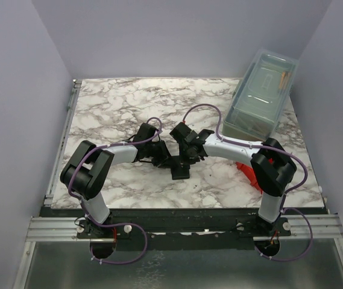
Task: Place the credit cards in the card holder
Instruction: Close the card holder at the center of the board.
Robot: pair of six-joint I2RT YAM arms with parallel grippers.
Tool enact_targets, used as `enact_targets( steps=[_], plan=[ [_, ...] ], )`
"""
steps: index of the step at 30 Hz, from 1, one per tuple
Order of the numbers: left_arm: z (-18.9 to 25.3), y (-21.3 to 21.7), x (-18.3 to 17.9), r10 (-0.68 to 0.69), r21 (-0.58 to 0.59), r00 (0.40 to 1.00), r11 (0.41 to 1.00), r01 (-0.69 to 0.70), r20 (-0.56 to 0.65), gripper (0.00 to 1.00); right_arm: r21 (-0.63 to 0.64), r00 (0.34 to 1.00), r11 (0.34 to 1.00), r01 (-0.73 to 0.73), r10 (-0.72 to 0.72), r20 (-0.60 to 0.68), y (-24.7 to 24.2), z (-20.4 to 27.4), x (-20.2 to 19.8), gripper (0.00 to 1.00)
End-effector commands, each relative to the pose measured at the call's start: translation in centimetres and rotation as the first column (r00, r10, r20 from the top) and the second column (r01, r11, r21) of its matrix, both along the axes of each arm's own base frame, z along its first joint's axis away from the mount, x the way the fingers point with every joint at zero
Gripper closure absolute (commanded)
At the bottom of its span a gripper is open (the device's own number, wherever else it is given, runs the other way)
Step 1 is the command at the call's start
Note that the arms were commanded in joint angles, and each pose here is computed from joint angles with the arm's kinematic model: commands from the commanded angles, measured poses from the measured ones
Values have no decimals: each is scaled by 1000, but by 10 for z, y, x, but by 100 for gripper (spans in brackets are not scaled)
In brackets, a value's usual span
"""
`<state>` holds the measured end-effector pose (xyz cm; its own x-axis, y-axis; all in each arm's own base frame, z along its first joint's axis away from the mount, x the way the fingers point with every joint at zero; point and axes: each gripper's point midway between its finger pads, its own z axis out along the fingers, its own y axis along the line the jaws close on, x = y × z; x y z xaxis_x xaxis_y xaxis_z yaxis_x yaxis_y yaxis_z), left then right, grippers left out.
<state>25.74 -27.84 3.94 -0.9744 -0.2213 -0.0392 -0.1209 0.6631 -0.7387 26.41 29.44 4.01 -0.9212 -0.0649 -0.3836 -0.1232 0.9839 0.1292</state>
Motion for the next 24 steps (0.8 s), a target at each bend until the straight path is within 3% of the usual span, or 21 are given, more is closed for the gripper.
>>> enact_targets(
  steps=[1, 3, 7, 10, 16, 24],
  plan=[
    [-11, 4, -11, -8, 32, 1000, 999, 9, -29, 81, -139, 998, 990, -1, -8, -61, -27, -21, -15, 100],
    [-12, 4, -12, -9, 32, 999, 999, 10, -33, 81, -138, 997, 990, -9, -1, -73, -25, -23, -17, 99],
    [-11, 3, -11, -9, 31, 1000, 999, 10, -30, 81, -27, 997, 998, -48, 46, -66, -7, -16, -19, 74],
    [-12, 4, -11, -11, 32, 999, 999, 12, -32, 81, 57, 998, 997, -54, 55, -25, 3, -3, -14, 67],
    [-10, 3, -11, -13, 28, 999, 999, 14, -29, 81, 123, 998, 991, -52, 48, 29, 11, 9, -6, 71],
    [-12, 3, -12, -15, 29, 999, 999, 15, -33, 81, 128, 998, 991, -48, 43, 39, 12, 9, -3, 96]
  ],
)
